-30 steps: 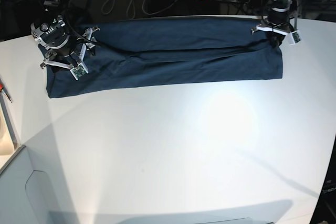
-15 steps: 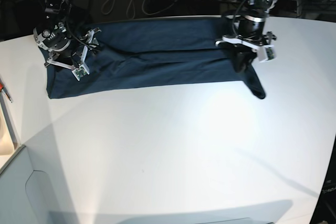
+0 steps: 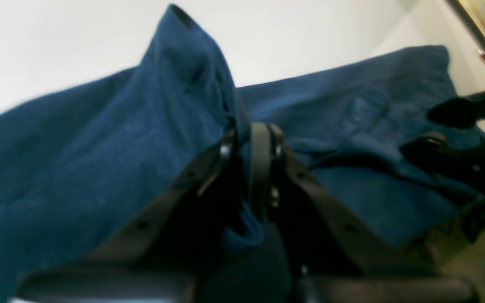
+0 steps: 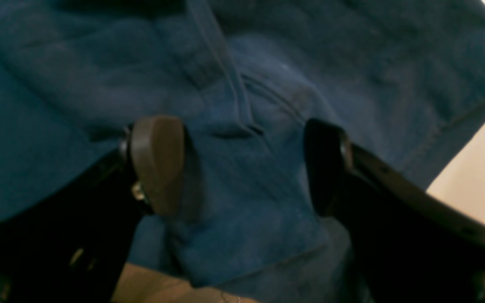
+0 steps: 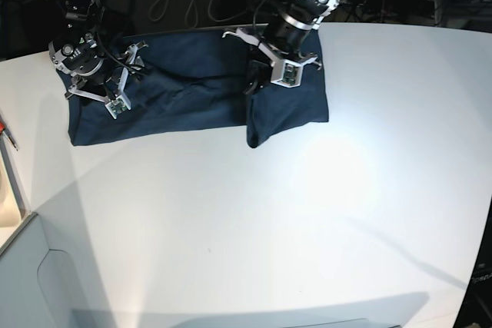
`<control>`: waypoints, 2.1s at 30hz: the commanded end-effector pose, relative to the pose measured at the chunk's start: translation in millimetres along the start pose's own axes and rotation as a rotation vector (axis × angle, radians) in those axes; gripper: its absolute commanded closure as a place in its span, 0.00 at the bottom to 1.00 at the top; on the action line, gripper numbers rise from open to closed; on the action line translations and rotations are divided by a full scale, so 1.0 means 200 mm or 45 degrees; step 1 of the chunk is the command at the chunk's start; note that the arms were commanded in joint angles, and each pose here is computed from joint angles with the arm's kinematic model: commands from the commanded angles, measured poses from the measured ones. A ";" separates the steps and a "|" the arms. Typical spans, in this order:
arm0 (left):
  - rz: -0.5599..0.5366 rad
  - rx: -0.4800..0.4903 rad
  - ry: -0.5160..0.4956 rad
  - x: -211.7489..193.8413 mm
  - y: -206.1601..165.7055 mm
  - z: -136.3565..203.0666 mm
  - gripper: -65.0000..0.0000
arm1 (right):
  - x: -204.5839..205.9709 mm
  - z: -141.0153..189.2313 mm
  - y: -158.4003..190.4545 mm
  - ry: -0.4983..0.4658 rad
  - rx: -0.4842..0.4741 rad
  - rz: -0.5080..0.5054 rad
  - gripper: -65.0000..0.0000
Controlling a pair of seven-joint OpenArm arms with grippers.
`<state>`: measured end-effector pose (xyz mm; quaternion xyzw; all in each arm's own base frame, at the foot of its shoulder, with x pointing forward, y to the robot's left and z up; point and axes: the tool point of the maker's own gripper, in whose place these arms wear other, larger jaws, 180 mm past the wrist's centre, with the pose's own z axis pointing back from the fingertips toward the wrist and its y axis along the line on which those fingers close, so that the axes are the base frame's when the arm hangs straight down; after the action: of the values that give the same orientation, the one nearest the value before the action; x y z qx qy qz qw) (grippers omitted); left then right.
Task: Fold the T-shirt properly
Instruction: 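Grasp the strip end with the left gripper and fold it toward the right gripper, then release the folded half and raise the left gripper away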
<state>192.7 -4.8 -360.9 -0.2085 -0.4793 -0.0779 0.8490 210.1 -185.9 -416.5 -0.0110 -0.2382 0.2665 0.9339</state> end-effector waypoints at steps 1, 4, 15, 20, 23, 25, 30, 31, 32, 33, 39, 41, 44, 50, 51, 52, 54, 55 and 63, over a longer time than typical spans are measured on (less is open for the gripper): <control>0.004 -0.030 -0.047 0.04 -0.04 -0.01 1.00 | 0.03 0.01 -0.02 -0.022 -0.005 0.029 0.35; -0.009 -0.079 -0.029 0.02 -0.09 -0.06 1.00 | 0.03 0.01 -0.01 -0.023 -0.004 0.030 0.35; -0.062 -0.228 -0.054 0.06 -0.28 -0.15 1.00 | 0.03 0.01 -0.01 -0.025 0.001 0.030 0.35; -0.102 -0.309 -0.070 0.09 -0.38 -0.19 1.00 | 0.03 0.01 -0.01 -0.025 0.001 0.030 0.35; -0.123 -0.349 -0.060 0.08 -0.43 -0.21 1.00 | 0.04 0.01 -0.01 -0.027 0.000 0.031 0.35; -0.128 -0.359 -0.043 0.05 -0.44 -0.21 1.00 | 0.03 0.01 -0.01 -0.026 -0.001 0.032 0.35; -0.131 -0.371 -0.034 0.04 -0.46 -0.21 1.00 | 0.04 0.01 -0.01 -0.027 -0.003 0.034 0.35; -0.133 -0.371 -0.034 0.04 -0.46 -0.21 1.00 | 0.05 0.01 -0.02 -0.033 -0.007 0.034 0.35; -0.133 -0.371 -0.034 0.04 -0.46 -0.21 1.00 | 0.05 0.01 -0.02 -0.036 -0.008 0.033 0.35; -0.133 -0.370 -0.032 0.04 -0.46 -0.21 1.00 | 0.06 0.01 -0.02 -0.037 -0.009 0.034 0.35; -0.134 -0.363 0.006 -0.02 -0.45 -0.22 1.00 | 0.06 0.01 -0.02 -0.038 -0.008 0.032 0.35; -0.135 -0.360 0.021 -0.04 -0.44 -0.23 1.00 | 0.06 0.01 -0.02 -0.038 -0.008 0.032 0.35; -0.135 -0.358 0.064 -0.07 -0.44 -0.22 1.00 | 0.06 0.02 -0.02 -0.042 -0.012 0.035 0.35; -0.144 -0.372 0.125 -0.05 -0.46 -0.19 0.67 | 0.08 0.02 -0.03 -0.049 -0.016 0.036 0.35; -0.141 -0.379 0.095 0.00 -0.47 -0.18 0.63 | 0.09 0.02 -0.04 -0.057 -0.022 0.037 0.35; -0.141 -0.384 0.071 0.03 -0.48 -0.17 0.59 | 0.10 0.02 -0.05 -0.058 -0.025 0.038 0.35; -0.132 -0.395 0.032 0.09 -0.50 -0.13 0.55 | 0.10 0.02 -0.05 -0.058 -0.028 0.040 0.35; -0.124 -0.397 0.008 0.13 -0.51 -0.12 0.55 | 0.10 0.02 -0.05 -0.058 -0.028 0.040 0.35; -0.114 -0.242 -0.001 0.15 -0.27 -0.05 0.55 | 0.14 0.03 -0.09 -0.078 -0.051 0.037 0.34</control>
<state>199.4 -47.9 -337.7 -0.2482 -0.4643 -0.1620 0.8346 232.2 -188.6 -404.6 -0.0232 -0.2580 0.2657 0.9286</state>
